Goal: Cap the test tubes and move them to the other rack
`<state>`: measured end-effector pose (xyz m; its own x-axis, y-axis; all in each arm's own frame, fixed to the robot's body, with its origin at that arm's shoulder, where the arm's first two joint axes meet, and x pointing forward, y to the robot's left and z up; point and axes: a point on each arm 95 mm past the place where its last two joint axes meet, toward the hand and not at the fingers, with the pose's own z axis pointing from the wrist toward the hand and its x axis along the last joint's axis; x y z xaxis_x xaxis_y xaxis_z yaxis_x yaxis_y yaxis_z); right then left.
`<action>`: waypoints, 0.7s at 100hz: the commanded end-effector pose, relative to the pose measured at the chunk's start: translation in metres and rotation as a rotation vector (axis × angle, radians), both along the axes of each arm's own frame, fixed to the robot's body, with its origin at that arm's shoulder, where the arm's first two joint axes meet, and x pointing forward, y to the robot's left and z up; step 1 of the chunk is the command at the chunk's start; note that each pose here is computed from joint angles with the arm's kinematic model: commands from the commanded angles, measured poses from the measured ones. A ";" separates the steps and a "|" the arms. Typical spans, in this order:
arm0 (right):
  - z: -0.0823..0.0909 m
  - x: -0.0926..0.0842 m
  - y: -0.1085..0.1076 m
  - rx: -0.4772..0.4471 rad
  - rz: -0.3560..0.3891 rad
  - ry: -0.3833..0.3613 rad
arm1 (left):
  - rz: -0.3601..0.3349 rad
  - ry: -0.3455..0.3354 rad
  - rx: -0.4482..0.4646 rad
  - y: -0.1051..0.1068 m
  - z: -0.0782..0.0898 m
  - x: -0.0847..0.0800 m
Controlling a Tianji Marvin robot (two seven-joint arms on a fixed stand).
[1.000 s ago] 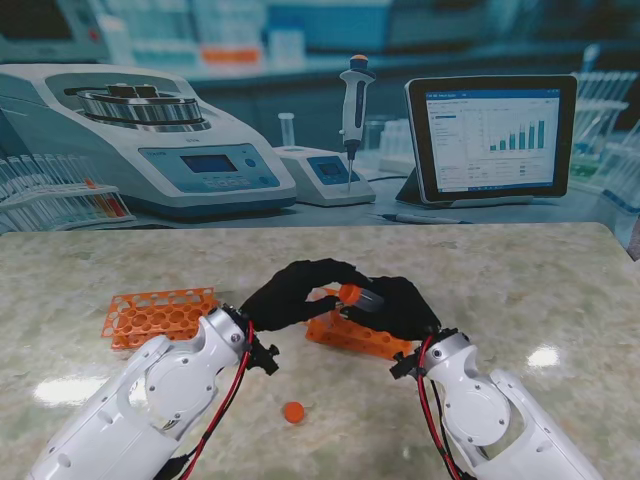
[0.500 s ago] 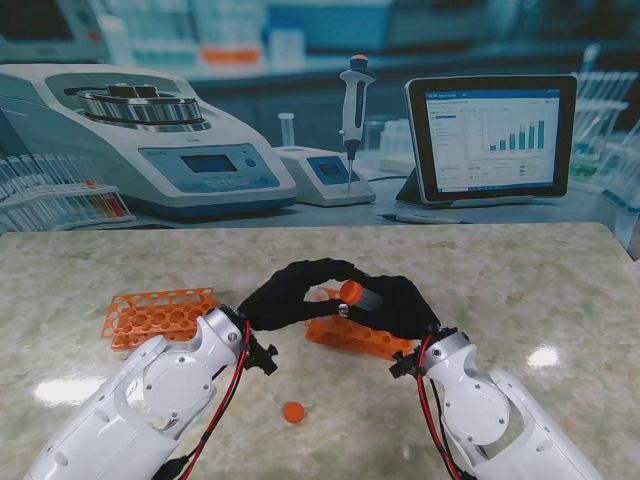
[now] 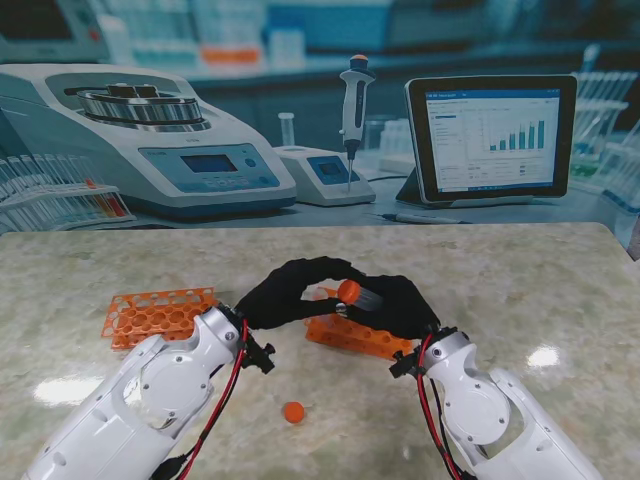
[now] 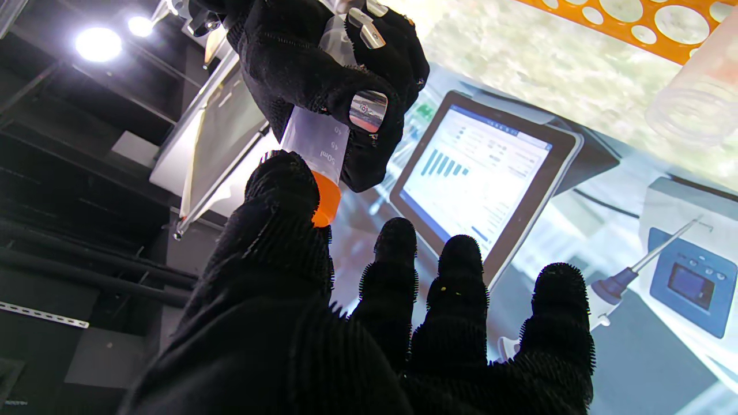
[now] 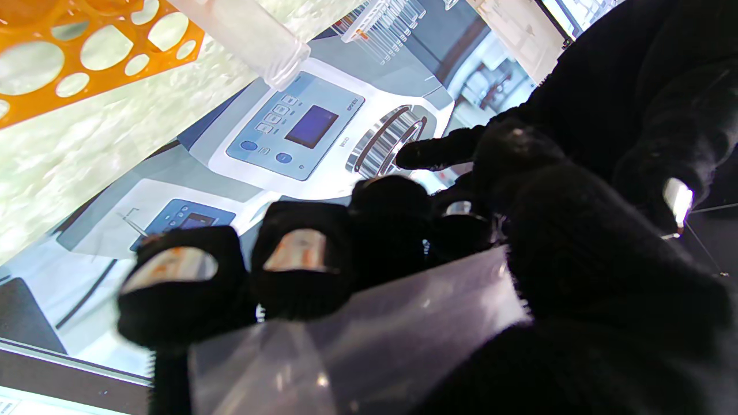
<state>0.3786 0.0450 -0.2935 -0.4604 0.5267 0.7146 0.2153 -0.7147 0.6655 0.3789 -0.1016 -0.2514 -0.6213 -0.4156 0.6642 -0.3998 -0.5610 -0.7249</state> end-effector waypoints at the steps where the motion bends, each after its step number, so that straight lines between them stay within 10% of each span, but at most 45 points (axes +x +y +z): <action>1: 0.001 -0.001 0.002 0.007 0.001 0.002 | -0.001 0.003 0.001 0.001 0.000 -0.001; 70: 0.001 0.002 0.000 0.004 -0.012 0.007 | 0.007 0.001 -0.027 0.002 0.004 -0.002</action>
<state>0.3807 0.0440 -0.2920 -0.4562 0.5322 0.7132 0.2096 -0.7146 0.6674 0.3789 -0.0985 -0.2493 -0.6179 -0.4070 0.6727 -0.3975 -0.5765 -0.7139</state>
